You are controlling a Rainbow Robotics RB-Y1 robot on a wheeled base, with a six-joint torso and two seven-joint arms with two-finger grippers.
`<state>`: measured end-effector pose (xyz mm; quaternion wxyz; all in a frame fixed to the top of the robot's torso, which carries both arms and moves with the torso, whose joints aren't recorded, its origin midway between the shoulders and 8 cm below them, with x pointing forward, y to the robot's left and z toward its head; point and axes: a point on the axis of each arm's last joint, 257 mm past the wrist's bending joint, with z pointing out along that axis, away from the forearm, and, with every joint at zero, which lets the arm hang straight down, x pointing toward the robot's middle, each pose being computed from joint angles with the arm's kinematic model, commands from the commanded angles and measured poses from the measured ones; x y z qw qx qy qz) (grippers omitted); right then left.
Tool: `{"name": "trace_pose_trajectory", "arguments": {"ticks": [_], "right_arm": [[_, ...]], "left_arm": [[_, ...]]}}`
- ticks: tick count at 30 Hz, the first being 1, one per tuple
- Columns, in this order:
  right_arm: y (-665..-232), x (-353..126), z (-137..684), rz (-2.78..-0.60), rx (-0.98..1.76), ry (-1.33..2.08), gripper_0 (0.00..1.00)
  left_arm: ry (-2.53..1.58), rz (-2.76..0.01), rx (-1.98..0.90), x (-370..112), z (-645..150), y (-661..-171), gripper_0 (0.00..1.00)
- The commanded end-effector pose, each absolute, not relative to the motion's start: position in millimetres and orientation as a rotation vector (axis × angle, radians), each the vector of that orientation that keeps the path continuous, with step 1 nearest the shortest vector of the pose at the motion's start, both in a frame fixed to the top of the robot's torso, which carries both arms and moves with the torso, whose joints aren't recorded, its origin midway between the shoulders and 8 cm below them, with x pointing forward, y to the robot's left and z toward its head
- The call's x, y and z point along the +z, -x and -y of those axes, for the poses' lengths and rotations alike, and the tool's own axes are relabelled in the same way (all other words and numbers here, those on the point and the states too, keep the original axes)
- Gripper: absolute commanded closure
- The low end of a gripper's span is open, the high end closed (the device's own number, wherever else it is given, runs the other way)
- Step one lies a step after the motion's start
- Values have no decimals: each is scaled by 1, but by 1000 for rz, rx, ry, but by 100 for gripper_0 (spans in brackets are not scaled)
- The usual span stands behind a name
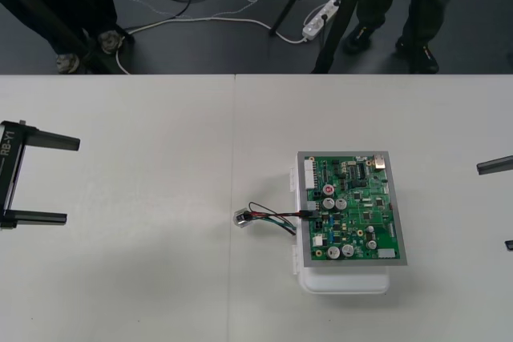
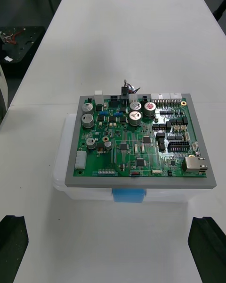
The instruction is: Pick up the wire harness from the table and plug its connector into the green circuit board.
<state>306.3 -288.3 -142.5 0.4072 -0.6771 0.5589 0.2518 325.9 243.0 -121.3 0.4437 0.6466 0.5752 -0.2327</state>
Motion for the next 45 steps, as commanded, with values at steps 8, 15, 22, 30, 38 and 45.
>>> {"name": "trace_pose_trajectory", "arguments": {"ticks": [8,15,22,30,38,45], "right_arm": [[-302,-120,297,-1479,647,1717,0],[-298,-126,299,-1487,654,1706,0],[-298,-125,303,-1487,642,1703,0],[-299,-124,304,-1490,639,1699,0],[-299,-124,304,-1490,639,1699,0],[-299,-124,304,-1490,639,1699,0]], "left_arm": [[-1568,-1500,-685,-134,-243,-295,0],[-1556,-1519,-701,-136,-243,-293,0],[-1540,-1542,-716,-139,-244,-291,0],[-1535,-1557,-718,-140,-245,-291,0],[-1534,-1567,-714,-141,-245,-293,0],[-1534,-1567,-714,-141,-245,-293,0]]}}
